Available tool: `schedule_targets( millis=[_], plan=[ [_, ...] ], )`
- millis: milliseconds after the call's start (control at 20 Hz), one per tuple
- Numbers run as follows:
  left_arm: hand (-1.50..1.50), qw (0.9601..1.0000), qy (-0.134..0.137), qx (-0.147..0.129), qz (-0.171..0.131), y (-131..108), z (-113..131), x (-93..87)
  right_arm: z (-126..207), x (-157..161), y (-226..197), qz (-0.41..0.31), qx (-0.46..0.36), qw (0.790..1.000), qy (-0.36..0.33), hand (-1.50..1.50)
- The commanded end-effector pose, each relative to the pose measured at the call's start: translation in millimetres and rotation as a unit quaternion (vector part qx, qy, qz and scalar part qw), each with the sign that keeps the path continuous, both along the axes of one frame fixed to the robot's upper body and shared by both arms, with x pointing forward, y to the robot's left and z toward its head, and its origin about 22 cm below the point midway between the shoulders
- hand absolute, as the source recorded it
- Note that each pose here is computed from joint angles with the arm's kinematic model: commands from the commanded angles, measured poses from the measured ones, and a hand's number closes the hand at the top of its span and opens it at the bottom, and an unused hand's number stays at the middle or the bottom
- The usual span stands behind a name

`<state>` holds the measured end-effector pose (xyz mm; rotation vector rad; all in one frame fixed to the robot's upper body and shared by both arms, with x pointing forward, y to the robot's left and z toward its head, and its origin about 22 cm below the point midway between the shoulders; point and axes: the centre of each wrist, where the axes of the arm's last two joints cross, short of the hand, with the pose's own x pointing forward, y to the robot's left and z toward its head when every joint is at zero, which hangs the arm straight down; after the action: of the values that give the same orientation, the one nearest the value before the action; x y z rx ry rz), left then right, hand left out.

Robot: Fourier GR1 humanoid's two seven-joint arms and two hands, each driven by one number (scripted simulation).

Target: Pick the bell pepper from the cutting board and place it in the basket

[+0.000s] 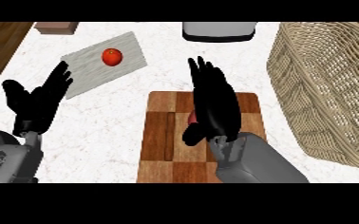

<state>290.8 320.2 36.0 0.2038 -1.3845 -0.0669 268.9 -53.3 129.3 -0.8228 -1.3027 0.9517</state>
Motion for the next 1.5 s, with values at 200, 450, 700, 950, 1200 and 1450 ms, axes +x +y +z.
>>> schedule_targets(
  millis=[200,450,700,950,1200,1450],
  plan=[
    [0.0,1.0,0.0,-0.003,-0.003,-15.3,-15.1,-14.1,-43.8,-2.0,-1.8,-0.057,-0.018,0.997,0.053,-1.5],
    [0.0,1.0,-0.002,0.004,-0.007,-11.3,20.7,-3.1,-59.7,11.3,0.4,-0.056,-0.039,0.993,0.092,-1.5],
    [0.0,1.0,-0.005,-0.004,0.007,-19.2,0.7,4.5,-48.2,15.8,-20.6,-0.053,-0.043,0.994,0.085,-1.5],
    [0.0,1.0,0.006,0.001,-0.004,0.7,-18.3,-3.1,-56.7,2.3,-28.7,-0.04,-0.032,0.995,0.085,-1.5],
    [0.0,0.9999,0.008,-0.003,-0.005,-7.9,2.4,-4.4,-58.3,10.2,-22.6,-0.013,-0.012,0.995,0.095,-1.5],
    [0.0,1.0,0.004,0.003,-0.003,4.1,2.5,-1.5,-71.0,-12.9,-19.2,-0.006,-0.011,0.995,0.094,-1.5]
  ],
)
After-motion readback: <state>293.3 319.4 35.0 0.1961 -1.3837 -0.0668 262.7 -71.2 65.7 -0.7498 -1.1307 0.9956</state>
